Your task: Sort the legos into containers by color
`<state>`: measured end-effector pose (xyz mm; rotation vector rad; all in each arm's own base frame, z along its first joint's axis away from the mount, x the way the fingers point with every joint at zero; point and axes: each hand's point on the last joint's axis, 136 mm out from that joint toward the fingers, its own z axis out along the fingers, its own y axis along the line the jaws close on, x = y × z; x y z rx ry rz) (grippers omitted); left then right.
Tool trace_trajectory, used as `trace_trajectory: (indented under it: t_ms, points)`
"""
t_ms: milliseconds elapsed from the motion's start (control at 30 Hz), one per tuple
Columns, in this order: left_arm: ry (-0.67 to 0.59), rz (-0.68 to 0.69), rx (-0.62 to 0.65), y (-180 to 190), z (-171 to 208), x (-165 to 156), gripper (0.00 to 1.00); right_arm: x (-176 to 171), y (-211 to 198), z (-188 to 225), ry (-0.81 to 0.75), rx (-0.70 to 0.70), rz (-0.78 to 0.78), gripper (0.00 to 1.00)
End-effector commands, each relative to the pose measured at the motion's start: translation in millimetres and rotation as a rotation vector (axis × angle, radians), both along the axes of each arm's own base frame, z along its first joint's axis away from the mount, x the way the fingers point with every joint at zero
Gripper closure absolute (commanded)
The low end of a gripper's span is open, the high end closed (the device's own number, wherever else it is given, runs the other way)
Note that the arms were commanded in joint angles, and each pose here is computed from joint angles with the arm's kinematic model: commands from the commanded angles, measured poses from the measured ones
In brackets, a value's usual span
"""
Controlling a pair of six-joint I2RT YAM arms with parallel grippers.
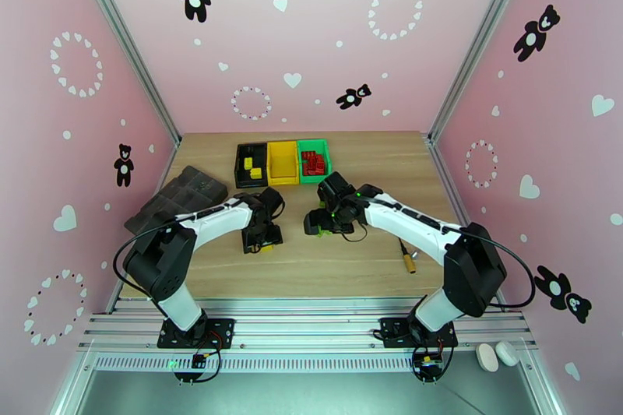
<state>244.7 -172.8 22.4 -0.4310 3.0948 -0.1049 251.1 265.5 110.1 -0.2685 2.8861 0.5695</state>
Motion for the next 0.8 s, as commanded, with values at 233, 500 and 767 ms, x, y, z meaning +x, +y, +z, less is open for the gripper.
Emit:
trace_trajectory:
  t_ms: [233, 500, 767]
  points:
    - [-0.029, 0.012, 0.012, -3.5, 0.0, 12.1, 0.42, -6.7, 13.6, -3.2, 0.03, 0.043, 0.024, 0.11]
    - [-0.051, -0.012, -0.025, -13.5, 15.8, 21.2, 0.64, 0.6, 31.8, -6.0, 0.054, 0.076, 0.044, 0.11]
    - [-0.118, -0.024, -0.169, -29.7, 54.5, 48.8, 0.65, 19.1, 63.1, 0.9, 0.069, 0.158, 0.07, 0.12]
